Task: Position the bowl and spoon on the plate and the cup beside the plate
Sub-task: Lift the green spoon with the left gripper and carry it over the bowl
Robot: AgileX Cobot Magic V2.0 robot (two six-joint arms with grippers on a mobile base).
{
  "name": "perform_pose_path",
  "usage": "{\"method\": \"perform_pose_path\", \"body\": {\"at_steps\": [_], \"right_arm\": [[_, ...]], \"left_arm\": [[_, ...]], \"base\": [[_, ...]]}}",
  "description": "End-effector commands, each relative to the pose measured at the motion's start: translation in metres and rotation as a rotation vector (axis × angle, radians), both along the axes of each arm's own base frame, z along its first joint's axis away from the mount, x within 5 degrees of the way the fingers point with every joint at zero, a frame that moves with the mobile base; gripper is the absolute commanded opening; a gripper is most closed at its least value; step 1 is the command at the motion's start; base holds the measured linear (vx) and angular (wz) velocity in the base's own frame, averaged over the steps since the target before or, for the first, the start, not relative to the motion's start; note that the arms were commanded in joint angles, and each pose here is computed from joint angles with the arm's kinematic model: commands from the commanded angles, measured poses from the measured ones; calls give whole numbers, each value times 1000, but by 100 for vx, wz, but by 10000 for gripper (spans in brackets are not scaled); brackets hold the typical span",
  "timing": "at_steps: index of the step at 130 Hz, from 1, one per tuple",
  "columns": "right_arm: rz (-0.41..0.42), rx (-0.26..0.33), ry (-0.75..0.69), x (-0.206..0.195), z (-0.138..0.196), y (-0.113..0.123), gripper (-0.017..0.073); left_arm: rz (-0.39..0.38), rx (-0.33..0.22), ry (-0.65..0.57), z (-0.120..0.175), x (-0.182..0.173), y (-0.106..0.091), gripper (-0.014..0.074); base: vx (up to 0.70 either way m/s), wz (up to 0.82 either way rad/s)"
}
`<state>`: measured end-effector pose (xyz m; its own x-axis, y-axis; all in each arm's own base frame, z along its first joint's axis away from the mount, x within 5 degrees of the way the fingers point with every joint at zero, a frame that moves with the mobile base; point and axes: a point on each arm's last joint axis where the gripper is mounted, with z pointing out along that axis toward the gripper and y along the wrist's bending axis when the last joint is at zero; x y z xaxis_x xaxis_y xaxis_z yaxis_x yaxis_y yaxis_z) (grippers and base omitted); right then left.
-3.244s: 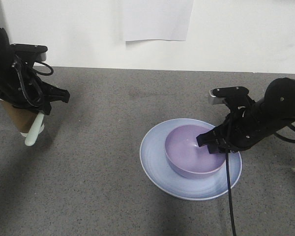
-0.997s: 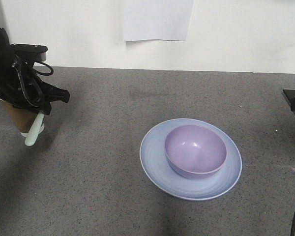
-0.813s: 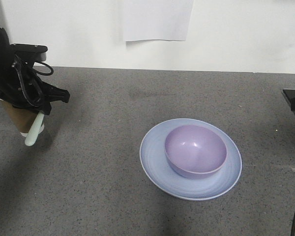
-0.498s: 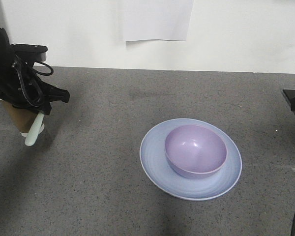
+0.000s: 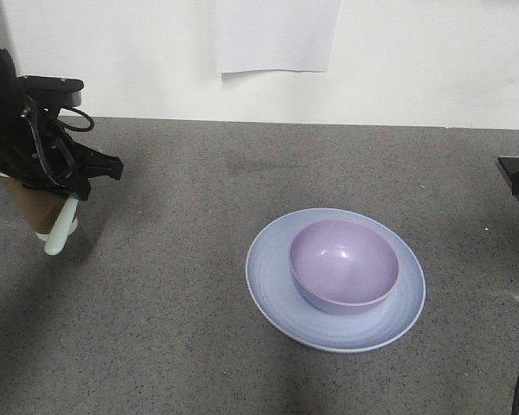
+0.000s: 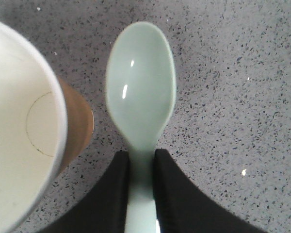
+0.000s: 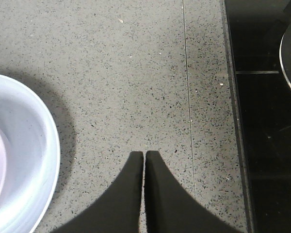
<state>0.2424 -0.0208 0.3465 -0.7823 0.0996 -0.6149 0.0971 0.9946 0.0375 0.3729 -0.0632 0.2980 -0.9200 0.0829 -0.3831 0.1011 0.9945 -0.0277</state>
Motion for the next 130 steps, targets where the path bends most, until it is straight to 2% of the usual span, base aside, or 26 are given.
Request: {"method": "perform_pose_path", "body": {"at_steps": [1,15,28,35,46,71,81,102,122,130], "right_arm": [[2,-15,-96,-1,17,-1,-1],[2,-16,-96,-1,17,-1,-1],[2,-16,-96,-1,17,-1,-1],[2,-16,-96,-1,17,-1,-1],[2,-16,-96,-1,17,-1,-1],[2,-16,-95,-1,17,-1,-1],[2,-15,-86,-2,16,-1,-1],[3,-14,-77,-3,16,-1,-1],[3,-13,-74,-3,15,-1,-1],[3,-13,-74,-3,15,-1,-1]], "left_arm": [[-5,-23,-129,33,-7,-1,-8],[-57,-13,-176,43,-12,-6,-8],[-164,13,-257,57,-19,-17,-8],[-204,8,-288,64,-23,-23,-8],[-253,-26,-347,77,-32,-36,-8],[-279,-122,-459,94,-40,-53,-8],[-345,-128,-471,95,-42,-64,-8],[-545,-124,-500,93,-49,-91,-7],[-639,-188,-466,101,-47,-117,-6],[-677,-195,-432,103,-43,-129,-6]], "base": [[0,0],[0,0],[0,0],[0,0],[0,0],[0,0],[0,0],[0,0],[0,0],[0,0]]}}
